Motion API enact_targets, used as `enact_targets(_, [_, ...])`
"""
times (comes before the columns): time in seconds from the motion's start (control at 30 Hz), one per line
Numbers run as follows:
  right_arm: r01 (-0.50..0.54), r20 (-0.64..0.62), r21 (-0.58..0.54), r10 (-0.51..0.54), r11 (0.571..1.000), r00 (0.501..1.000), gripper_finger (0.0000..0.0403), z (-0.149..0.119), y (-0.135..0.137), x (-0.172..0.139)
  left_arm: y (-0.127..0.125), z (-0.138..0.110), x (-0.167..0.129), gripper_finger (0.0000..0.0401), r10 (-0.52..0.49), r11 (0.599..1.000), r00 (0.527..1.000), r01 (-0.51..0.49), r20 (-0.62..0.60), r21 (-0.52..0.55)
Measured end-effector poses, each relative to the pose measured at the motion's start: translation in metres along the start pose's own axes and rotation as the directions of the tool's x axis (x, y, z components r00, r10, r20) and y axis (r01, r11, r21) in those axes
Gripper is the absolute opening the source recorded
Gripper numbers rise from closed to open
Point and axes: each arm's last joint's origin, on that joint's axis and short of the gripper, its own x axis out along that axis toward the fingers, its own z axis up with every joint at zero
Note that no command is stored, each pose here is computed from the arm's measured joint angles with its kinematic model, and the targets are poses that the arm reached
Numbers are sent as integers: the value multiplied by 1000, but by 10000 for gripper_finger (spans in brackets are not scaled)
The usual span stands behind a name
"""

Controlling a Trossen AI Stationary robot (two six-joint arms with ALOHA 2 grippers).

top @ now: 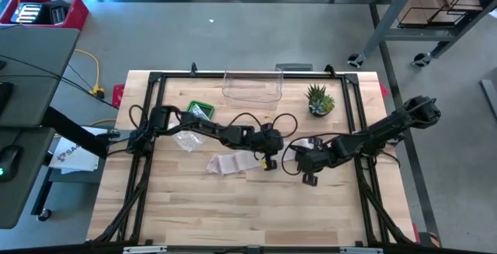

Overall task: Roll bandage
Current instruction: Roll the bandage

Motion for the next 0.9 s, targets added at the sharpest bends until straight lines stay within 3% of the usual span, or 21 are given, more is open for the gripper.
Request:
enact_targets(0.43, [18,-37,53,-16,998,999,0,-5,-4,3,-13,-24,25,0,-53,999,997,53,-50,-8])
enact_targets(0.73, [20,-117,-24,-22,1000,993,0,-12,-7,3,-21,-26,25,0,-64,998,996,64,-60,-3])
enact_targets(0.9, [17,-94,-35,-20,999,995,0,-7,-9,5,-21,-27,26,0,-65,998,996,64,-58,-4])
